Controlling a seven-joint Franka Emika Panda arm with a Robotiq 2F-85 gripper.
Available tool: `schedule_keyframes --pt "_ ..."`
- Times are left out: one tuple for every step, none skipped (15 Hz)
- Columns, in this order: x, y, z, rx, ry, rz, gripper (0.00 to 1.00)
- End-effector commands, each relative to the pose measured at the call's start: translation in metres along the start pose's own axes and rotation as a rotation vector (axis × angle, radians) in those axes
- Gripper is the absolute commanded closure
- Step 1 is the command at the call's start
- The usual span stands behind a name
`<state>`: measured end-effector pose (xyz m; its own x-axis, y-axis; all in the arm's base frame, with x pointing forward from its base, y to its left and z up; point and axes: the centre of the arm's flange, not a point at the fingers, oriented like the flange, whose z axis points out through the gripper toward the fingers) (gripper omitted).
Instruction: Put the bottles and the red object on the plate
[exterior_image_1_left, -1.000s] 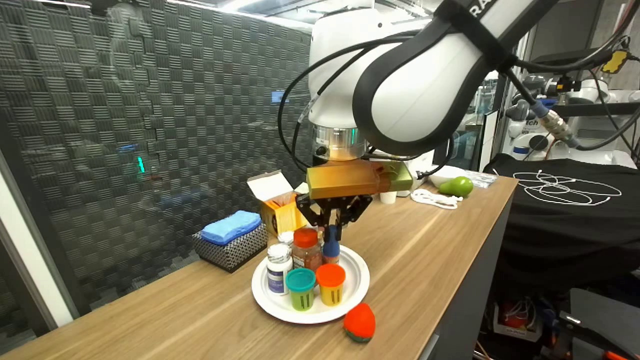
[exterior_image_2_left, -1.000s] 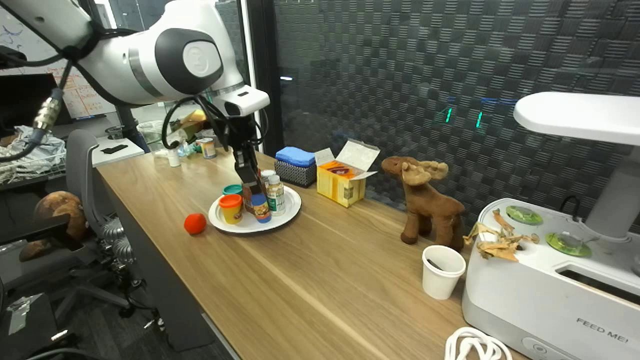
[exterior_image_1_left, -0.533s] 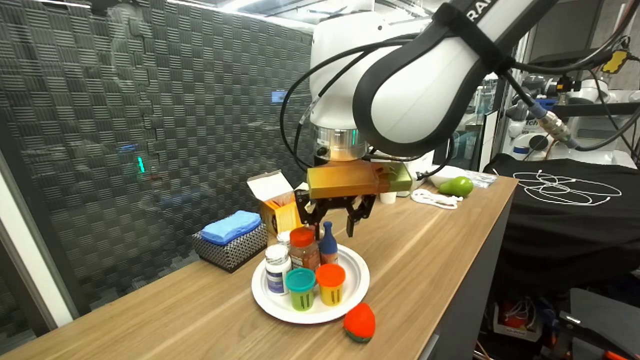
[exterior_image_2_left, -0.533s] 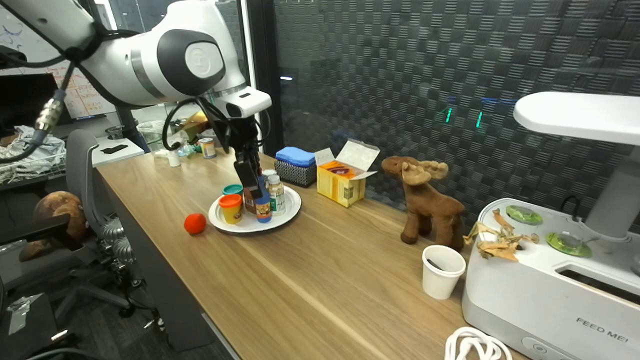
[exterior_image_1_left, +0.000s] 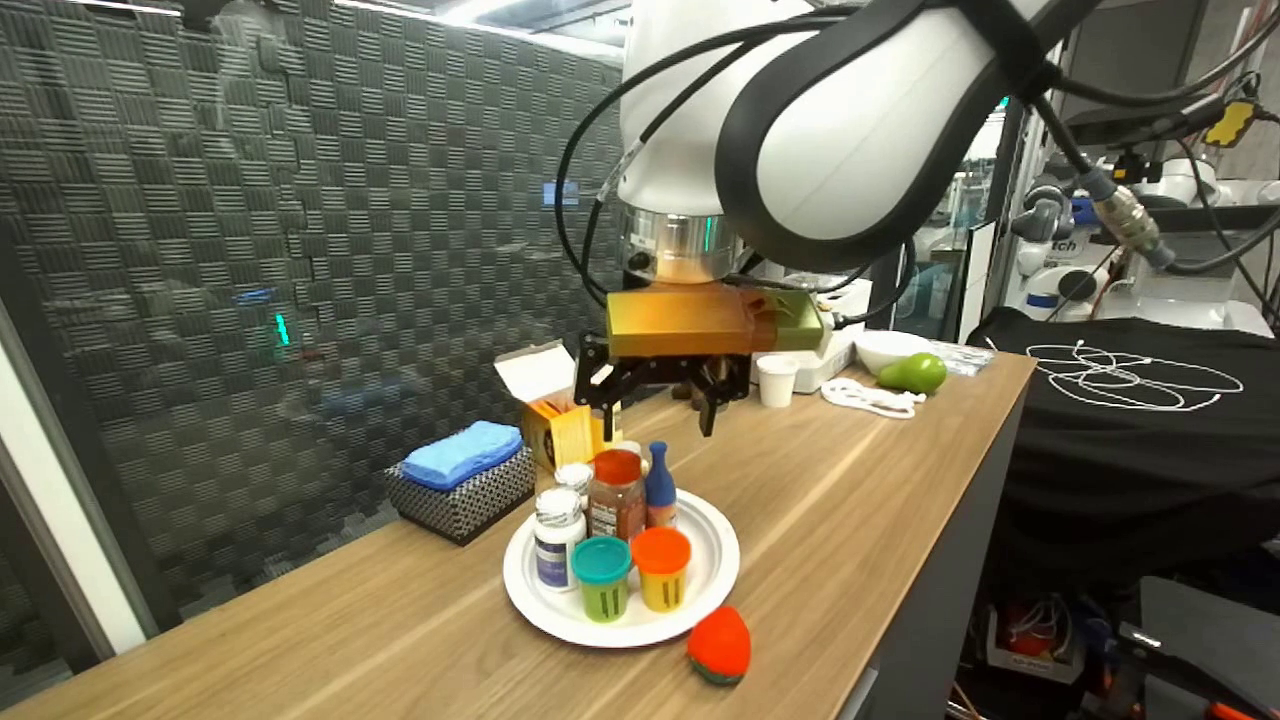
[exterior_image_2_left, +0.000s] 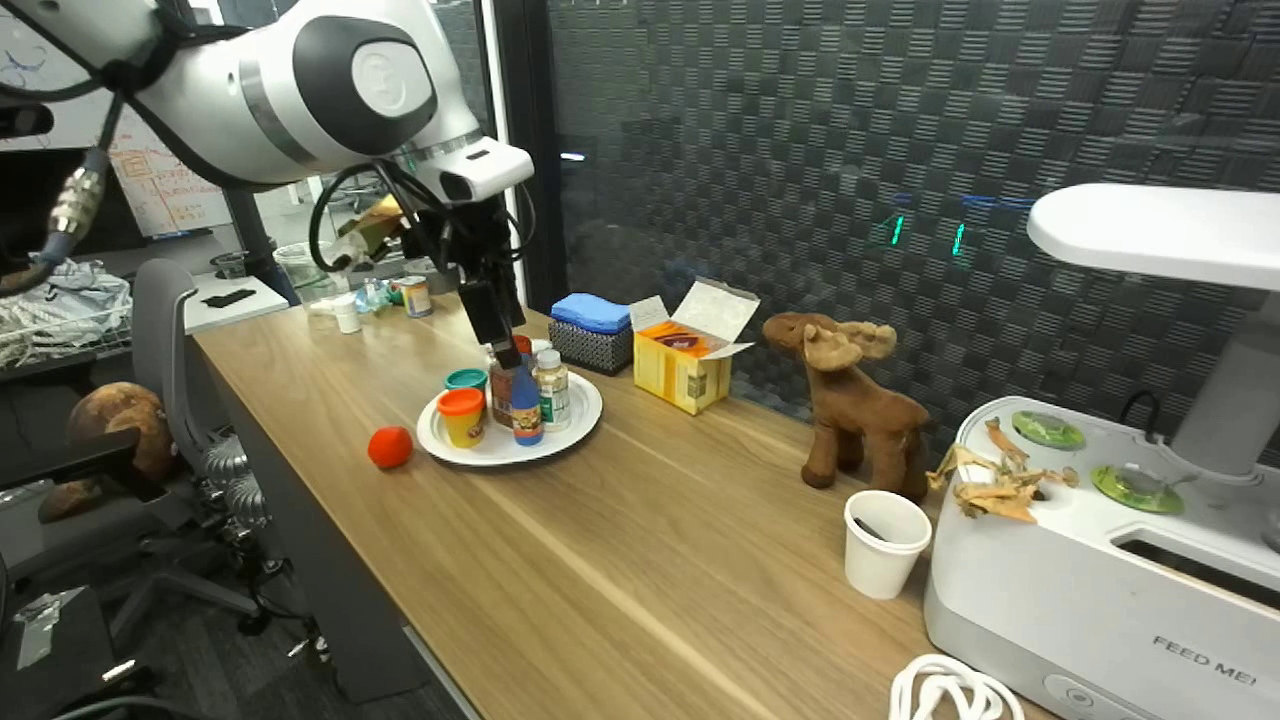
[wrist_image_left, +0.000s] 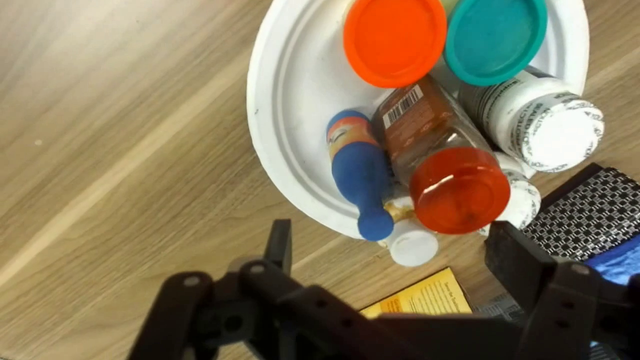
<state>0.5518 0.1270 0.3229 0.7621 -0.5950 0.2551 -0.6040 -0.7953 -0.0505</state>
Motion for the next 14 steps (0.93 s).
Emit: schedule_keyframes --pt "-0.012 0.015 -0.036 0.027 0.054 0.012 0.00" --pt "-0.015 0.020 -0.043 0.030 0.061 0.011 0.00" --pt "-0.020 0.027 -0.047 0.030 0.056 0.006 0.00" --pt "-0.026 0.033 -0.051 0.032 0.052 -0.003 0.00" --pt "-0.034 0.041 -0.052 0.030 0.037 -0.019 0.00" --pt "-0.042 0.046 -0.051 0.032 0.028 -0.036 0.00" --pt "-0.053 0.051 -0.045 0.031 0.002 -0.062 0.00" --pt "-0.065 0.054 -0.038 0.033 -0.026 -0.090 0.00" --pt "-0.080 0.055 -0.029 0.030 -0.057 -0.129 0.00" --pt "-0.092 0.057 -0.024 0.029 -0.080 -0.155 0.00" --pt "-0.109 0.056 -0.015 0.035 -0.105 -0.196 0.00" --pt "-0.126 0.054 -0.008 0.045 -0.118 -0.258 0.00" --pt "-0.144 0.048 -0.004 0.050 -0.117 -0.307 0.00" --pt "-0.158 0.045 -0.001 0.062 -0.121 -0.348 0.00"
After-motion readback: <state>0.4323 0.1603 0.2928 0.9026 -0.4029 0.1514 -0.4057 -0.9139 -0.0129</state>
